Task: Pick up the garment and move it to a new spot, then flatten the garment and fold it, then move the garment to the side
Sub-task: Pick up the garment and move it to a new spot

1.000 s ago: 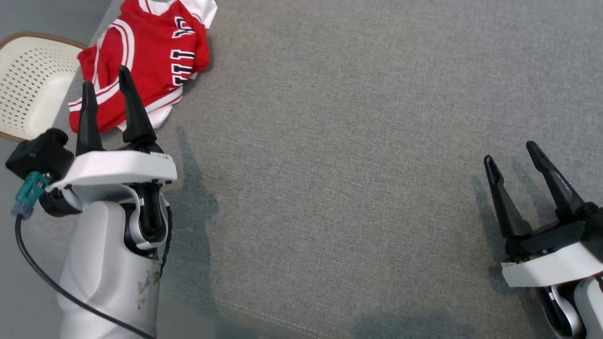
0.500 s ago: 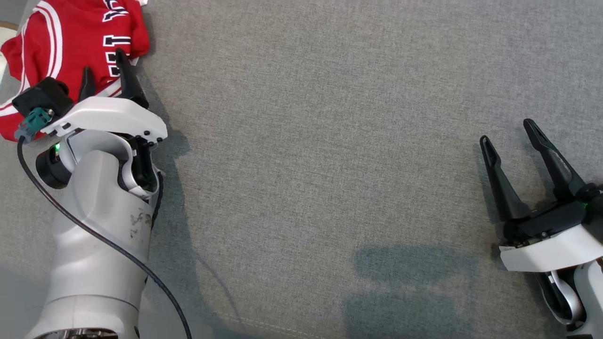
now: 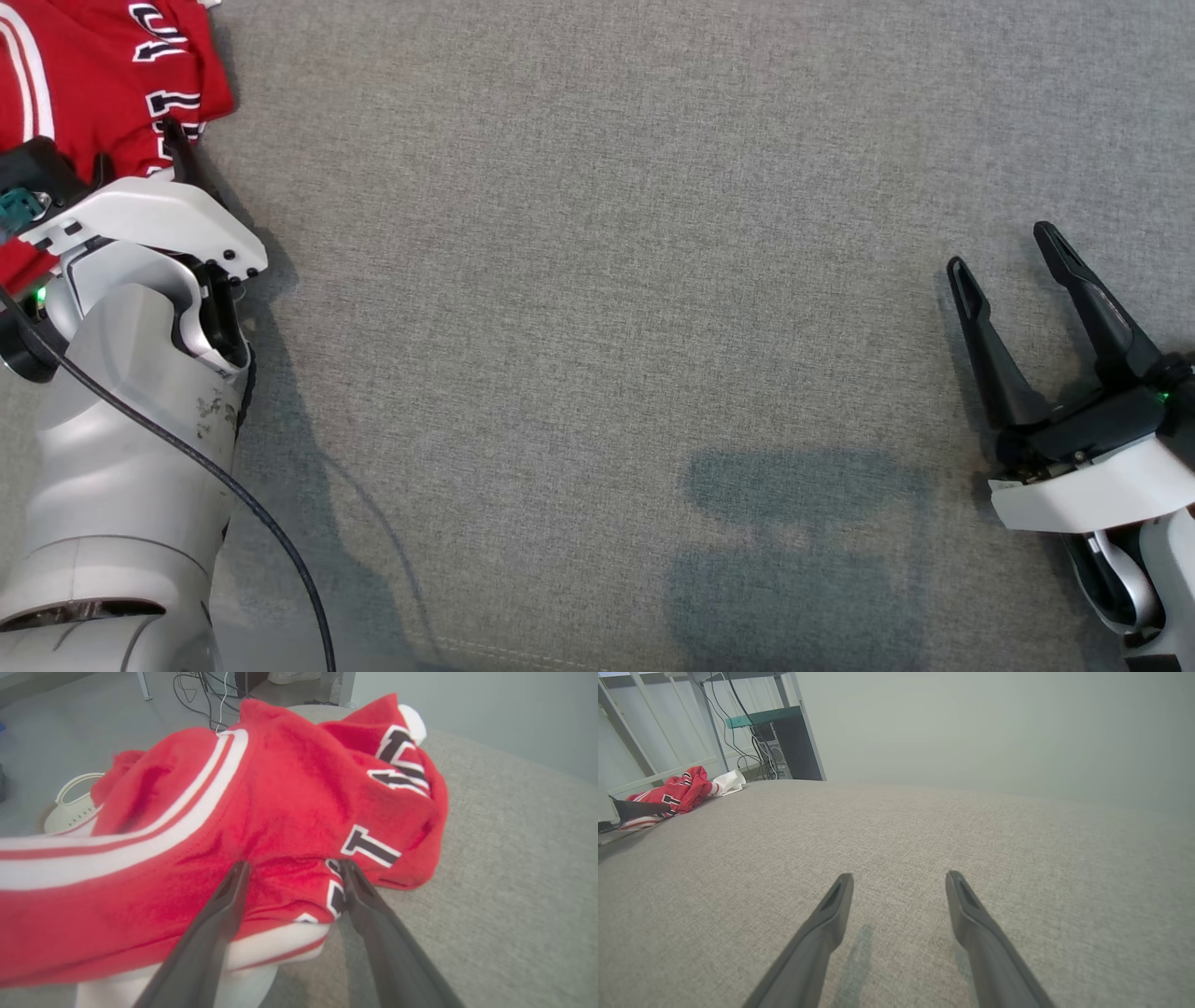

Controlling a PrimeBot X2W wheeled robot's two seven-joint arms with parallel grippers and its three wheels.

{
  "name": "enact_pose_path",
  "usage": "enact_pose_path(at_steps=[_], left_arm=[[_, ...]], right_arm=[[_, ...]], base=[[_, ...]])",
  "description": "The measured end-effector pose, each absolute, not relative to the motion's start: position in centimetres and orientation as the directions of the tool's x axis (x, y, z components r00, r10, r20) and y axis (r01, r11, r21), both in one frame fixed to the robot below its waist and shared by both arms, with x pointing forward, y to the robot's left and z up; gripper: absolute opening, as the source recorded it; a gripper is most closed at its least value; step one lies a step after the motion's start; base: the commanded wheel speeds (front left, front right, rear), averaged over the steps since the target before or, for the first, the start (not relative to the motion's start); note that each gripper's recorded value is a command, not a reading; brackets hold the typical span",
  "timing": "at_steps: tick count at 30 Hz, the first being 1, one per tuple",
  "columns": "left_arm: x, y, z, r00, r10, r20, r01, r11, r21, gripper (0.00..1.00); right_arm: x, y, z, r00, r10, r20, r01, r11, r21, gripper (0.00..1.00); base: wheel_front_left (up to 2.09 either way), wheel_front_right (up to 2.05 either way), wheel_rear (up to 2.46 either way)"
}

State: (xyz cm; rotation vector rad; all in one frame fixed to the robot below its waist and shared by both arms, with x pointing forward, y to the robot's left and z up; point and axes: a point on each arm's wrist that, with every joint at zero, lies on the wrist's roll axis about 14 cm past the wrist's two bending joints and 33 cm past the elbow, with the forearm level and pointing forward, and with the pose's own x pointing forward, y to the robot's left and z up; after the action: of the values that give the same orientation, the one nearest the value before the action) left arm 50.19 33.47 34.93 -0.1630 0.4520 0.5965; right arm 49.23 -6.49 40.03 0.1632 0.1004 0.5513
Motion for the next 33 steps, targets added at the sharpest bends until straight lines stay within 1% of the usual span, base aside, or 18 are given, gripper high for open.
enact_pose_path(at_steps=[6,7,8,15,20,28,33], left_arm=[[50.8,33.4,34.5,0.732,0.502,-0.46,-0.552,0.833,0.03,1.0],[50.9,33.5,34.5,0.734,0.5,-0.459,-0.546,0.837,0.039,0.69],[50.9,33.5,34.4,0.734,0.5,-0.461,-0.543,0.838,0.044,0.0],[51.8,33.5,35.3,0.757,0.495,-0.427,-0.528,0.848,0.046,0.0],[53.6,34.1,39.5,0.821,0.493,-0.288,-0.519,0.855,-0.016,0.0],[52.9,33.7,44.2,0.878,0.46,-0.129,-0.469,0.882,-0.045,0.0],[53.1,32.0,48.3,0.909,0.417,-0.016,-0.417,0.906,-0.07,0.0]], right_arm=[[49.2,-6.9,39.8,0.852,0.52,-0.055,-0.503,0.845,0.181,1.0],[49.2,-7.0,39.8,0.853,0.518,-0.055,-0.502,0.846,0.182,1.0],[49.2,-7.1,39.8,0.854,0.517,-0.055,-0.5,0.846,0.183,1.0],[49.2,-7.2,39.9,0.856,0.514,-0.053,-0.497,0.847,0.19,1.0],[49.2,-7.1,40.1,0.855,0.515,-0.054,-0.498,0.846,0.189,1.0],[48.8,-6.8,41.6,0.862,0.506,-0.034,-0.491,0.849,0.196,1.0],[48.4,-6.7,44.2,0.873,0.487,0.016,-0.48,0.855,0.198,1.0]], base=[[0.0,0.0,0.0],[0.0,0.0,0.0],[0.0,0.0,0.0],[0.0,0.0,0.0],[0.0,0.0,0.0],[0.0,0.0,0.0],[0.0,0.0,0.0]])
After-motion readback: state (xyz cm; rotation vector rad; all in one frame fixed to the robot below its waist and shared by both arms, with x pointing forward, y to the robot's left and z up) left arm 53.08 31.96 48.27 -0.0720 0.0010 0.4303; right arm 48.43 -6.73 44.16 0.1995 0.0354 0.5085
